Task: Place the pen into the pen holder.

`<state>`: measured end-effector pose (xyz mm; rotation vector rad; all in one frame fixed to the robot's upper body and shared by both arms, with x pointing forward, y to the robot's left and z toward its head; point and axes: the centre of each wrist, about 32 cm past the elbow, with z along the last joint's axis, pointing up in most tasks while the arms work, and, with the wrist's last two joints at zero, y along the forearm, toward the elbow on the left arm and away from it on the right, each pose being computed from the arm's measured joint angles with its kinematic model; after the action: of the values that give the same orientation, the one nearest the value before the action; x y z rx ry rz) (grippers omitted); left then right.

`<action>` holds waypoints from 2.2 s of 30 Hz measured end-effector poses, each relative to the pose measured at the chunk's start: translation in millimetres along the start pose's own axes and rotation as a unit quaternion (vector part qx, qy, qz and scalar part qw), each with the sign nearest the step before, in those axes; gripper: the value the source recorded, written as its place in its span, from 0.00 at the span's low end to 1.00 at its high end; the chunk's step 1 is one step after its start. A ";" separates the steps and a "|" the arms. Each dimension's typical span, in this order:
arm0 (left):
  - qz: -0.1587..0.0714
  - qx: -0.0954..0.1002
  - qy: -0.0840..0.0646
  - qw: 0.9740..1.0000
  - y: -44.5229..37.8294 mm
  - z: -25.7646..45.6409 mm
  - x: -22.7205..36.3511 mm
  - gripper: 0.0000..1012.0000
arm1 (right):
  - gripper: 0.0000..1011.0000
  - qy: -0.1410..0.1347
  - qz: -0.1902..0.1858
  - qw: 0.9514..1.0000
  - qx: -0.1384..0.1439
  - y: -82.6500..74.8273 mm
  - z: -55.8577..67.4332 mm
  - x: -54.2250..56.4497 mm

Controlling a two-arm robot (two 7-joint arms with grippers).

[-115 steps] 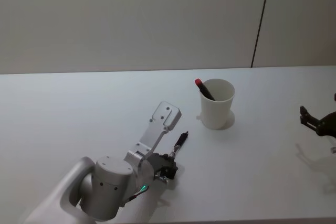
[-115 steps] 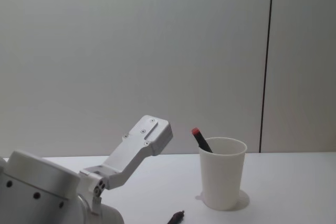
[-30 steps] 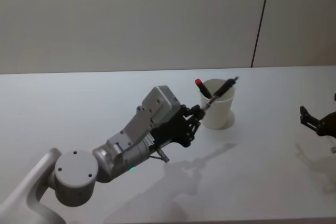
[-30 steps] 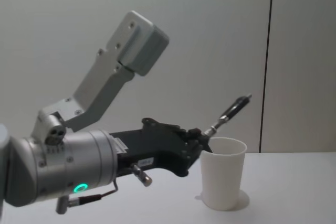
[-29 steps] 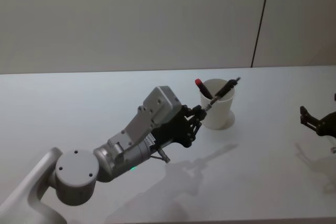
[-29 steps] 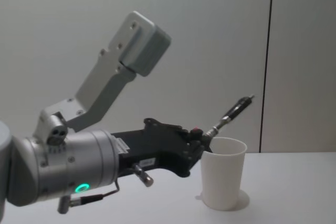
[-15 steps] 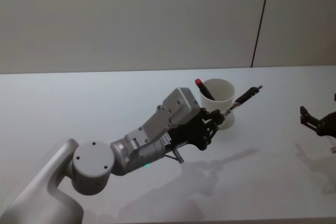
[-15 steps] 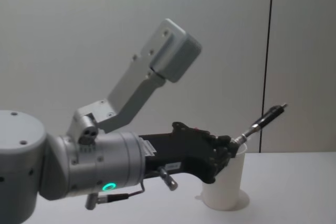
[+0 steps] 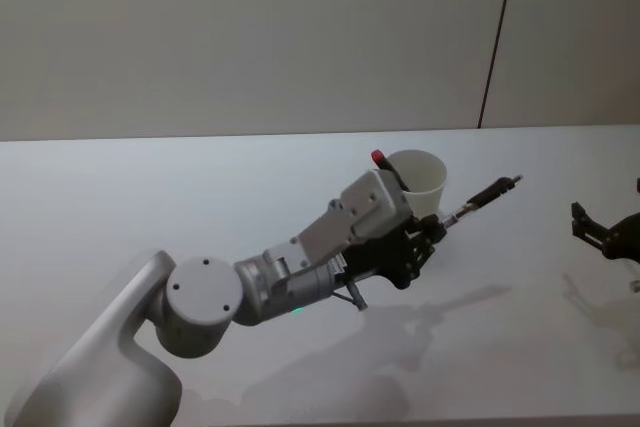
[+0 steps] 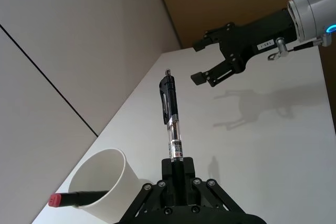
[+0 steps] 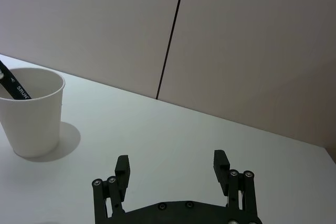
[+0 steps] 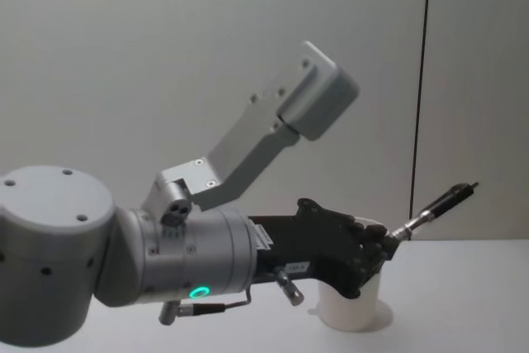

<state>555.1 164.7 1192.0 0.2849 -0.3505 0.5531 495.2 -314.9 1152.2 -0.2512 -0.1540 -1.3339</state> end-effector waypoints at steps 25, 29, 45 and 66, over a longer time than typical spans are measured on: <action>0.029 0.043 -0.030 0.998 -8.8 9.8 -10.1 0.13 | 0.99 0.000 0.000 1.000 0.000 -0.1 -0.1 0.0; 0.031 0.044 -0.031 0.998 -9.0 10.1 -10.8 0.13 | 0.99 0.003 0.002 1.000 0.002 -0.9 -0.4 0.0; 0.036 0.047 -0.035 0.998 -9.5 11.4 -12.3 0.13 | 0.99 0.036 0.037 0.998 0.026 -11.7 -5.8 8.2; 0.037 0.049 -0.036 0.998 -9.6 11.6 -12.9 0.13 | 0.99 0.147 0.167 0.975 0.025 -30.4 -19.4 29.0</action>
<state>547.4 146.9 1195.7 0.3872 -0.4050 0.6348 471.6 -353.8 1143.7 -0.0311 0.1013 -1.0162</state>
